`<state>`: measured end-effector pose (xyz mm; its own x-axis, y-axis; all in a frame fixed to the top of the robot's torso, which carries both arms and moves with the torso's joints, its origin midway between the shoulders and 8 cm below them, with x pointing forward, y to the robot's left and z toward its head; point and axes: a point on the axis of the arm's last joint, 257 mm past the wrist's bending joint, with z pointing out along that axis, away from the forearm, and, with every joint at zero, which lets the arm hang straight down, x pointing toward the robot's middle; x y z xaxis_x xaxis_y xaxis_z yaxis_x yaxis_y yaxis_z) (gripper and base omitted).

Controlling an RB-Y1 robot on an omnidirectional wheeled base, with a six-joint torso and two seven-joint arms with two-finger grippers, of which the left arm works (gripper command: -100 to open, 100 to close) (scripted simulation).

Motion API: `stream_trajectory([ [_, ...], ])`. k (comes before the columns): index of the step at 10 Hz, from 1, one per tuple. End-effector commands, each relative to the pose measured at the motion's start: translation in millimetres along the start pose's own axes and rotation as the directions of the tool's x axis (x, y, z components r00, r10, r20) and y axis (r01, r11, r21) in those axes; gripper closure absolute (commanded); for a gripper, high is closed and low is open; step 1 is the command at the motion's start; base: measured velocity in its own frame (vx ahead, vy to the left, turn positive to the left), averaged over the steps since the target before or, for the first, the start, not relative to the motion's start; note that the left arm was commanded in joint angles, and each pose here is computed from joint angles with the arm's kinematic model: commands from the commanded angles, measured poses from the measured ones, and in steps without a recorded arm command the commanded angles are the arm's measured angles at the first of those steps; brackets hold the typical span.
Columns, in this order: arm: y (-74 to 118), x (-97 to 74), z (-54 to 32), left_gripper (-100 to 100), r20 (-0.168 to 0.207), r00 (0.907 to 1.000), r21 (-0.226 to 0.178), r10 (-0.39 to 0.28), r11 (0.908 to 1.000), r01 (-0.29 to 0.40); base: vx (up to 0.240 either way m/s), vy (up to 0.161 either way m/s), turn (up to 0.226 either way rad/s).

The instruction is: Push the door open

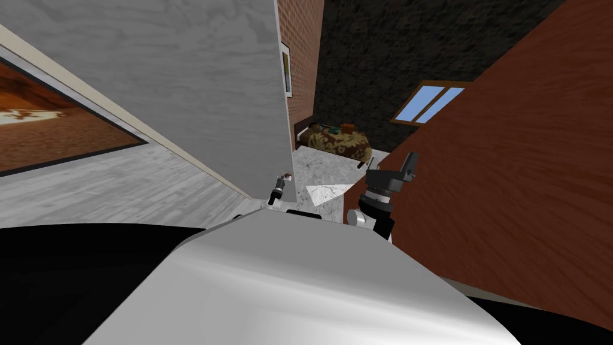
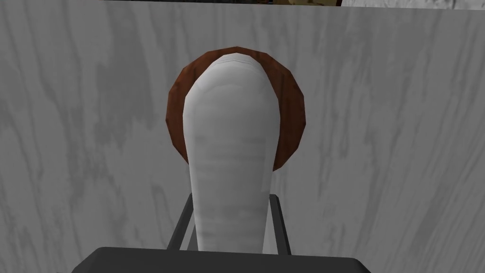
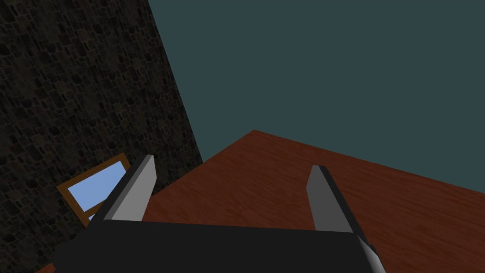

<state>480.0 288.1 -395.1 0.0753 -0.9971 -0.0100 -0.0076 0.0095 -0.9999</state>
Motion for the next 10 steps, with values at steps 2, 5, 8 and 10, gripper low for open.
stream_trajectory([
  [2,-5.7,-16.3,3.9,100,0.033,0.9995,0.011,0.004,0.9999,-0.004,0.167,-0.074,0.052],
  [5,-4.8,-34.7,2.3,100,0.082,0.9966,0.009,-0.002,1.0000,0.001,0.169,-0.092,0.061],
  [8,-4.0,-46.6,0.6,100,0.115,0.9933,0.008,-0.006,1.0000,0.005,0.156,-0.086,0.060],
  [10,-3.4,-54.5,-0.7,100,0.138,0.9904,0.007,-0.009,0.9999,0.009,0.178,-0.081,0.059],
])
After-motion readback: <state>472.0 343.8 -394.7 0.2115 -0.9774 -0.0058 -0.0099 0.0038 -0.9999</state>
